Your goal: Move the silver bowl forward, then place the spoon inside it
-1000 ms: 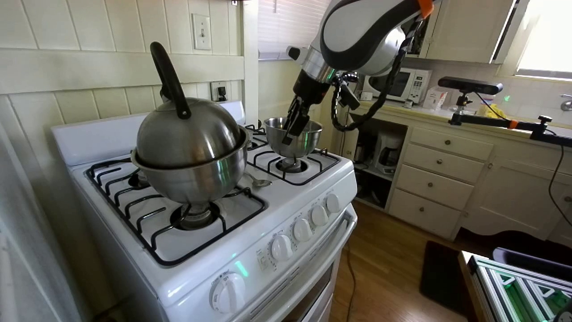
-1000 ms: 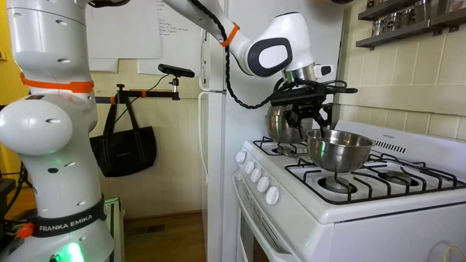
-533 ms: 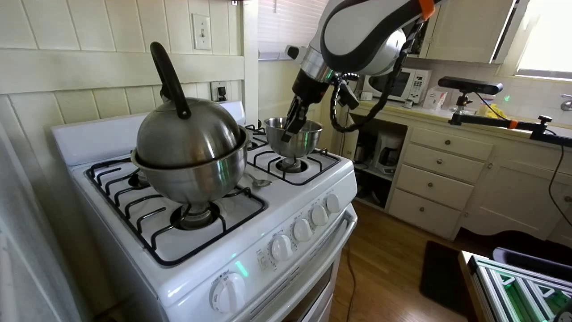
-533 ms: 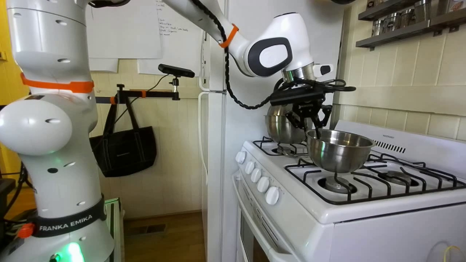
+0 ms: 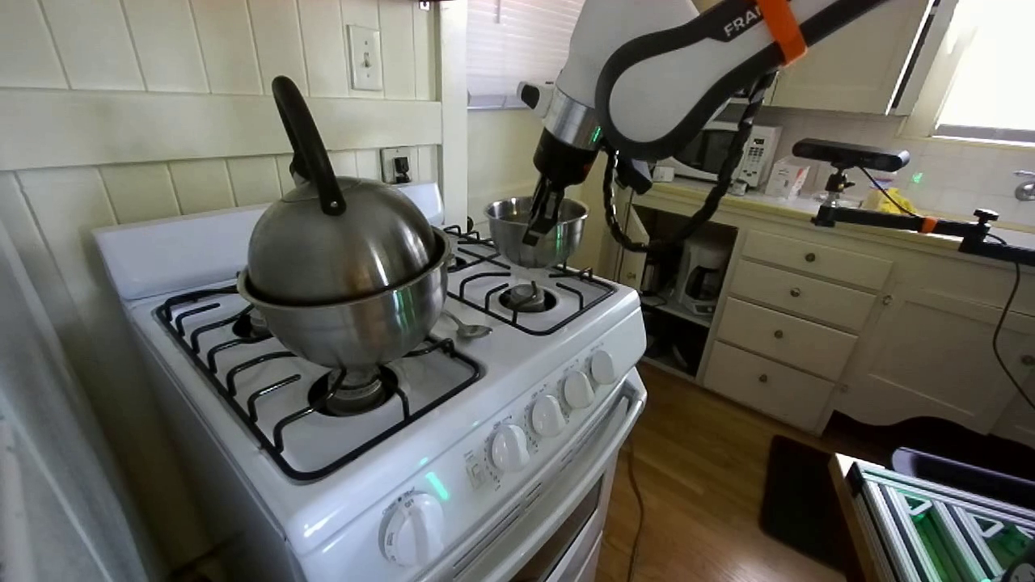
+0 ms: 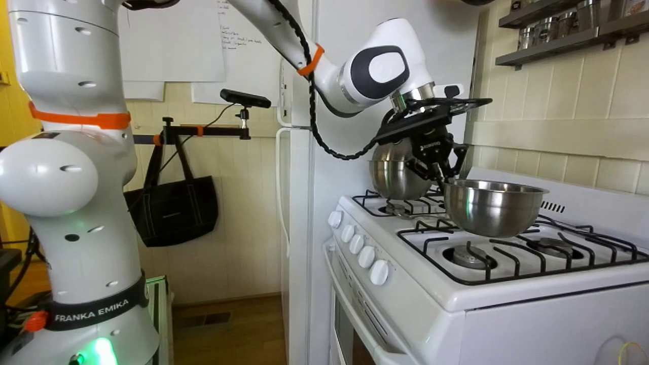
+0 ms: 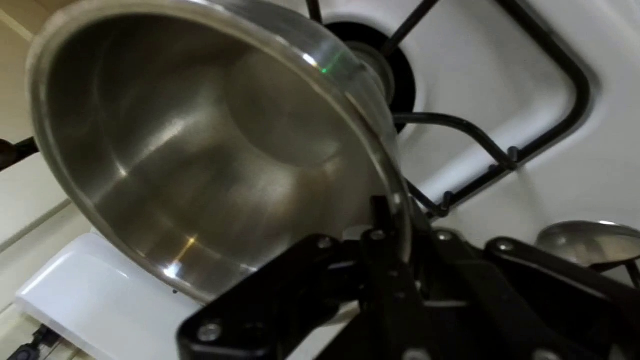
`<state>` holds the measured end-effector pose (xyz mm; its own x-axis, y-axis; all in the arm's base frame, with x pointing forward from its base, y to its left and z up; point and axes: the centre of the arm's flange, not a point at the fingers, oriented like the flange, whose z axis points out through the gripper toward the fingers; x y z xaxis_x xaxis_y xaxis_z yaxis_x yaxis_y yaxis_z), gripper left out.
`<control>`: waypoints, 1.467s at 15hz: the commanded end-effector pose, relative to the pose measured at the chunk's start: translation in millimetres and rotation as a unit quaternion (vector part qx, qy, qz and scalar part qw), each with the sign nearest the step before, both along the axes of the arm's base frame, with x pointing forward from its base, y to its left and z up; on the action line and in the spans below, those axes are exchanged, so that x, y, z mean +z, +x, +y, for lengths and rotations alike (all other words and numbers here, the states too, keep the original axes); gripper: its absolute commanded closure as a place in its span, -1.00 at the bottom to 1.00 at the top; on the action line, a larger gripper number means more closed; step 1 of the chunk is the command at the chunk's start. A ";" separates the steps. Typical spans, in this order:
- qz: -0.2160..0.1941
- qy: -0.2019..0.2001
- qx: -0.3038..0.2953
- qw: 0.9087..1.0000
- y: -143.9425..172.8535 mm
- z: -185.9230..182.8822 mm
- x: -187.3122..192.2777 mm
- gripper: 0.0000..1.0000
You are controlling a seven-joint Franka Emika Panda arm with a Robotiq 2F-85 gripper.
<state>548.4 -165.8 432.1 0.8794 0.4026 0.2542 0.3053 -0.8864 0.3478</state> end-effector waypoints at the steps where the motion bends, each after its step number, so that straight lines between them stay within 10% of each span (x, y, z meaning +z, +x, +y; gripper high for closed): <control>1: -0.047 -0.057 -0.021 0.997 -3.5 -26.8 28.8 0.95; 9: -0.189 0.010 -0.097 0.977 22.3 -147.9 112.1 0.95; 15: -0.162 0.033 -0.120 0.979 41.3 -185.2 176.9 0.95; 22: -0.162 0.034 -0.109 0.980 30.1 -152.7 153.9 0.95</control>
<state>572.0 -328.7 586.2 0.8121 0.1617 0.5607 -0.0337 -0.9462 0.3217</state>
